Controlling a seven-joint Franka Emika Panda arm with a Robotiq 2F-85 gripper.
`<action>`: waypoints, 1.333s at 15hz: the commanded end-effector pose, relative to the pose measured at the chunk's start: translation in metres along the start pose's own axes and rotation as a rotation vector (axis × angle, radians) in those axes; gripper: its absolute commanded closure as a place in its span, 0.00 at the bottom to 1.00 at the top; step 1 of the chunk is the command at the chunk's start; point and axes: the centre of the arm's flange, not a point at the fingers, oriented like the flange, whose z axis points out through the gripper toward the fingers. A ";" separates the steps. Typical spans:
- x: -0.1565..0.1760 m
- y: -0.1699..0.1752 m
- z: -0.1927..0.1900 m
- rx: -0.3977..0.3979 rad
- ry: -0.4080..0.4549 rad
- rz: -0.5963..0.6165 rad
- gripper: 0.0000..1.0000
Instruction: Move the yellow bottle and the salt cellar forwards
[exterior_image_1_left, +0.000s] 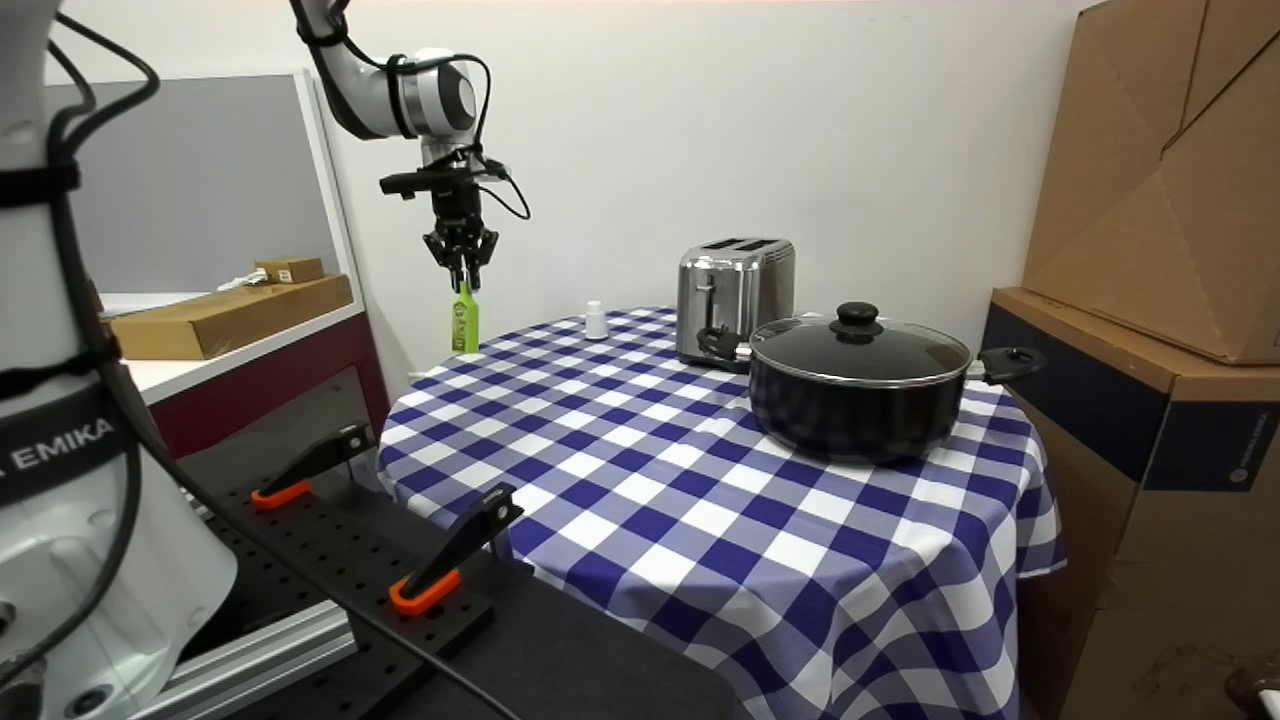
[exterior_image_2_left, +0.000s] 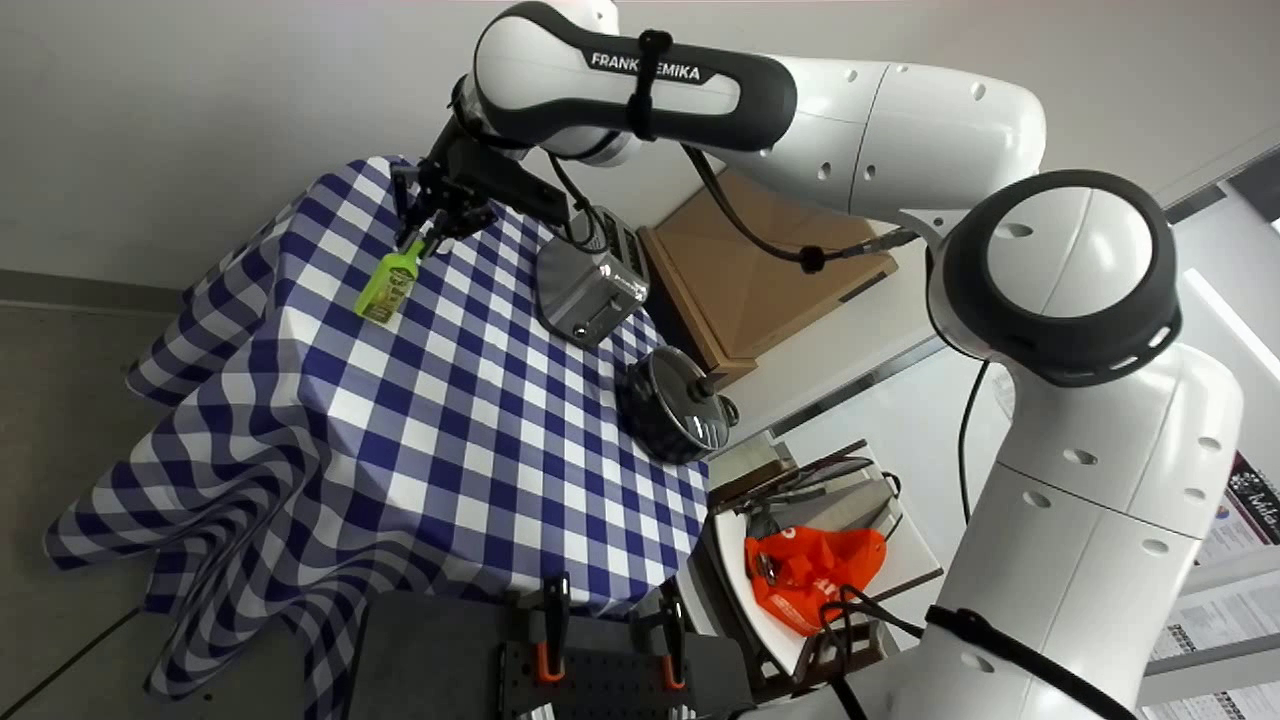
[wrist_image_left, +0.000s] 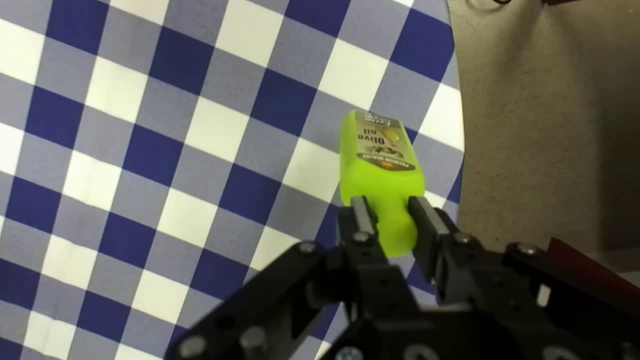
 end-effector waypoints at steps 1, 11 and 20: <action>-0.048 0.003 0.015 -0.051 0.025 -0.054 0.94; -0.071 0.005 0.026 -0.059 0.086 -0.108 0.94; -0.085 0.002 0.028 -0.040 0.117 -0.151 0.94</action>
